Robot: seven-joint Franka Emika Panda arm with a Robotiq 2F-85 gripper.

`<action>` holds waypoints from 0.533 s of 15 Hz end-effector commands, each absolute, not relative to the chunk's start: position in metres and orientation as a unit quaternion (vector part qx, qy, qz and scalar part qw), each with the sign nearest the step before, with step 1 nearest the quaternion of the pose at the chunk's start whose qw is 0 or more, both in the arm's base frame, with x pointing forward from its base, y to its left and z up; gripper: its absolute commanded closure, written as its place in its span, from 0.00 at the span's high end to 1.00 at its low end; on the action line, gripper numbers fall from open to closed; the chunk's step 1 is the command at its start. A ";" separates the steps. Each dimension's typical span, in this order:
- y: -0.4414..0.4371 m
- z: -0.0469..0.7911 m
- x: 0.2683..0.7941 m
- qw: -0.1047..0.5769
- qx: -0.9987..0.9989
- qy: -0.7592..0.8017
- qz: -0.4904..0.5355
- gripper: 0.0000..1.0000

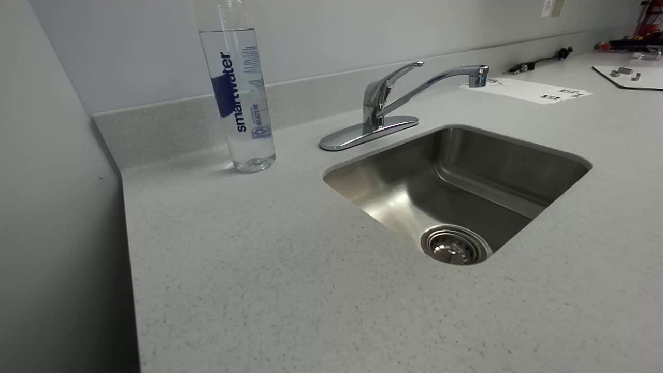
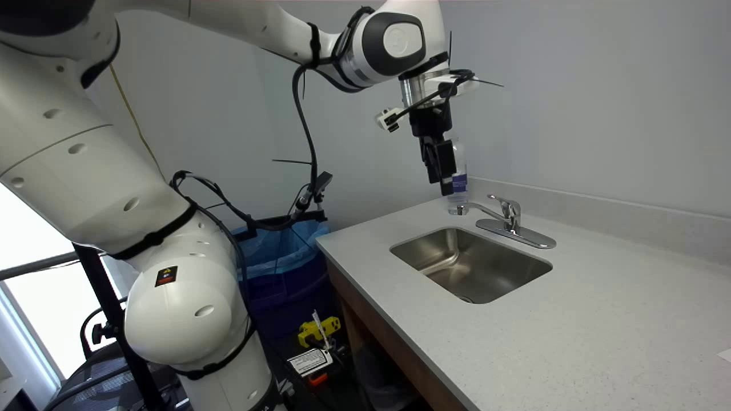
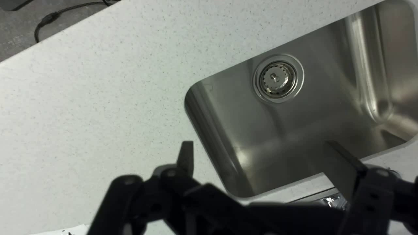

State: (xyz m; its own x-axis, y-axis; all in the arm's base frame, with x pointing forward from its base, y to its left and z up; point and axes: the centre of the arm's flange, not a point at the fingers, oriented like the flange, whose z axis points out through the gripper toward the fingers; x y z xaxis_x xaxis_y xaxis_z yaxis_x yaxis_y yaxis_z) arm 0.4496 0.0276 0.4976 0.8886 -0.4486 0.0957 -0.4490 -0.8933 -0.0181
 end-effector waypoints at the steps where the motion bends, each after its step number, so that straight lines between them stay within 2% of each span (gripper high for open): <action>1: 0.028 0.494 0.456 0.004 0.971 -0.234 0.046 1.00; 8: 0.029 0.493 0.467 0.004 0.971 -0.236 0.045 1.00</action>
